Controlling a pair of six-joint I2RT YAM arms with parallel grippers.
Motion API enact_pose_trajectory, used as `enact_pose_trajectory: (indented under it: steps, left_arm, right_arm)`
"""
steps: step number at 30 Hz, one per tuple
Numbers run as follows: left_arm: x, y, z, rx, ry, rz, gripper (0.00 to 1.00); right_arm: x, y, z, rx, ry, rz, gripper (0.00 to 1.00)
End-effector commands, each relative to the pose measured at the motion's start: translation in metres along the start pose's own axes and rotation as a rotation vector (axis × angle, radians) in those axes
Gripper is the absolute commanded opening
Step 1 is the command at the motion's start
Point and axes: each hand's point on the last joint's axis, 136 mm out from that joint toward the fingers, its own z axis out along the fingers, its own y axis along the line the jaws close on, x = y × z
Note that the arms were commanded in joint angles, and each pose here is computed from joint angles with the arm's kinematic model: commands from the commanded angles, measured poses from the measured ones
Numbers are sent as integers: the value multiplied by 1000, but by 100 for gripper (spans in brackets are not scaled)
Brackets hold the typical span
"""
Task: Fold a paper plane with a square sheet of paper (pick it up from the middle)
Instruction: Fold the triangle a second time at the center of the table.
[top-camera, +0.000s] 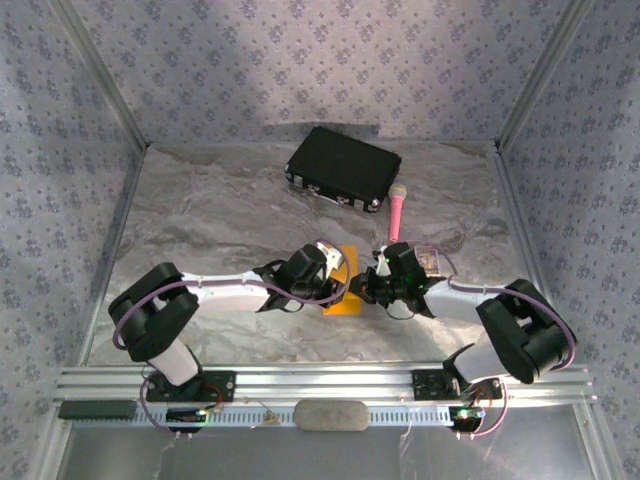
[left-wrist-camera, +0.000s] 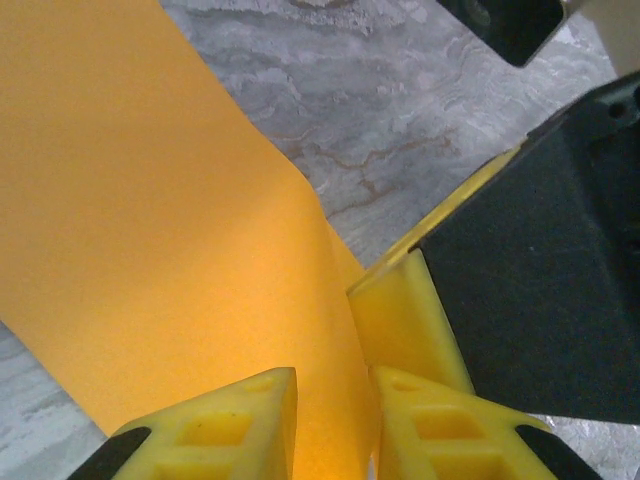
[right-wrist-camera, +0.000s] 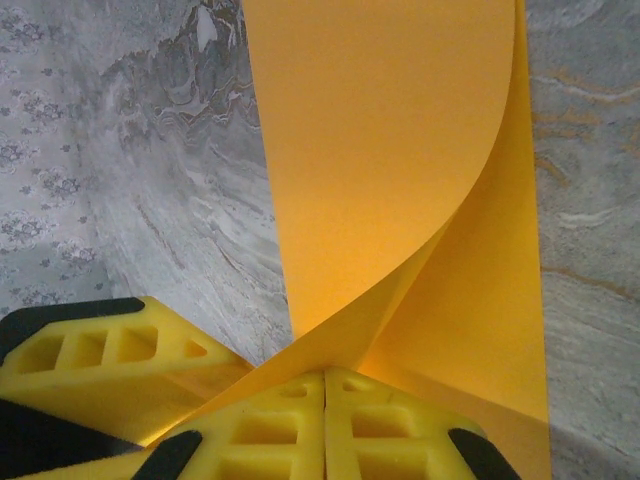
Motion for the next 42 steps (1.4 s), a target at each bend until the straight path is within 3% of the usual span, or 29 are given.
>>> enact_pose_trajectory:
  steps: [1, 12, 25, 42]
  left_arm:
    - [-11, -7, -7, 40, -33, -2, 25]
    - [-8, -6, 0, 48, -5, 0, 23]
    - [-10, -5, -1, 53, -4, 2, 2]
    - [-6, -1, 4, 39, 13, -29, 0]
  right_arm:
    - [-1, -5, 0, 9, -5, 23, 8]
    - [0, -5, 0, 4, 0, 20, 7]
    - [1, -9, -2, 12, 0, 27, 8]
    - [24, -65, -8, 314, 106, -8, 5]
